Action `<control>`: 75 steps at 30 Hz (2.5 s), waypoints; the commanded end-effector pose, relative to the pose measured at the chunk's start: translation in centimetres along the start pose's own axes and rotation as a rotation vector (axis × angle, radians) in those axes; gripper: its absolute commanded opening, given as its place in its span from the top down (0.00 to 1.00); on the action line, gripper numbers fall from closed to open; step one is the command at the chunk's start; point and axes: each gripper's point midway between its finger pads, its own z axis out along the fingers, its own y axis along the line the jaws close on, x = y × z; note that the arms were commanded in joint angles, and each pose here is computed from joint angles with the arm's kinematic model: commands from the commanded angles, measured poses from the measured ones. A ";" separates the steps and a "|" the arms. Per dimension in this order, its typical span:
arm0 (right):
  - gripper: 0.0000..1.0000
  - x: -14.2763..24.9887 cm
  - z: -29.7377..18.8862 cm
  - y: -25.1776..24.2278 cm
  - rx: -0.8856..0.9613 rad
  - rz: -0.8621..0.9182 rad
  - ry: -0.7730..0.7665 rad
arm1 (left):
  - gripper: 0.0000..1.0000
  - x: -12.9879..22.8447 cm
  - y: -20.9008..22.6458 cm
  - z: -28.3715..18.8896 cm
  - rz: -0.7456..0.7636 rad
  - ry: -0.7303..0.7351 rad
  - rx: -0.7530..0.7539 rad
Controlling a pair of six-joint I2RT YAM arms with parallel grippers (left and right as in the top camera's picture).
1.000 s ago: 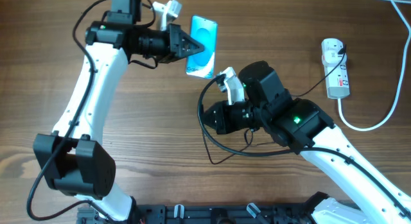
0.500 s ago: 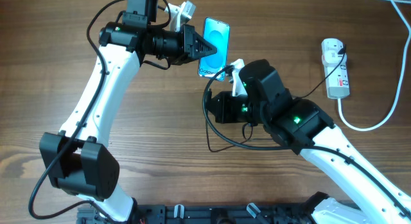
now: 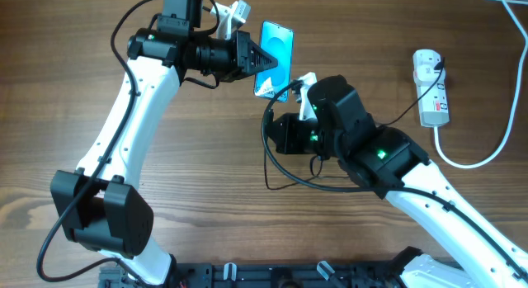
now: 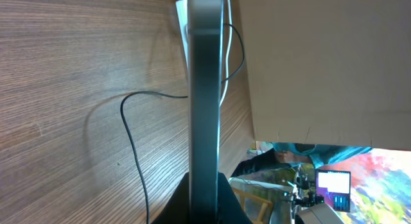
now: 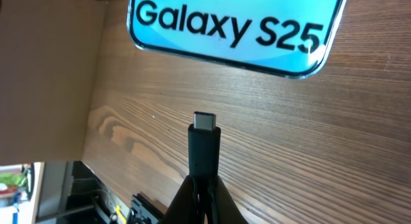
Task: Plug charger to phone and switch on socket
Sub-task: 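Push the USB-C plug up into the phone's bottom port with the right gripper, then open the right gripper off the plug and pull it back right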
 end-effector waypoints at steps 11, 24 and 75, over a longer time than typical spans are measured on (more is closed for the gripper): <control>0.96 -0.5 0.7 -0.2 0.017 0.027 -0.006 | 0.96 0.1 -1.3 -0.4 0.049 -0.007 0.025; 0.96 -1.6 0.8 -0.7 0.042 0.026 -0.051 | 0.96 1.0 -2.2 0.3 0.157 0.025 0.055; 0.96 -3.3 0.6 -0.6 0.056 -0.011 -0.132 | 0.96 2.2 -1.8 0.3 0.152 0.065 0.041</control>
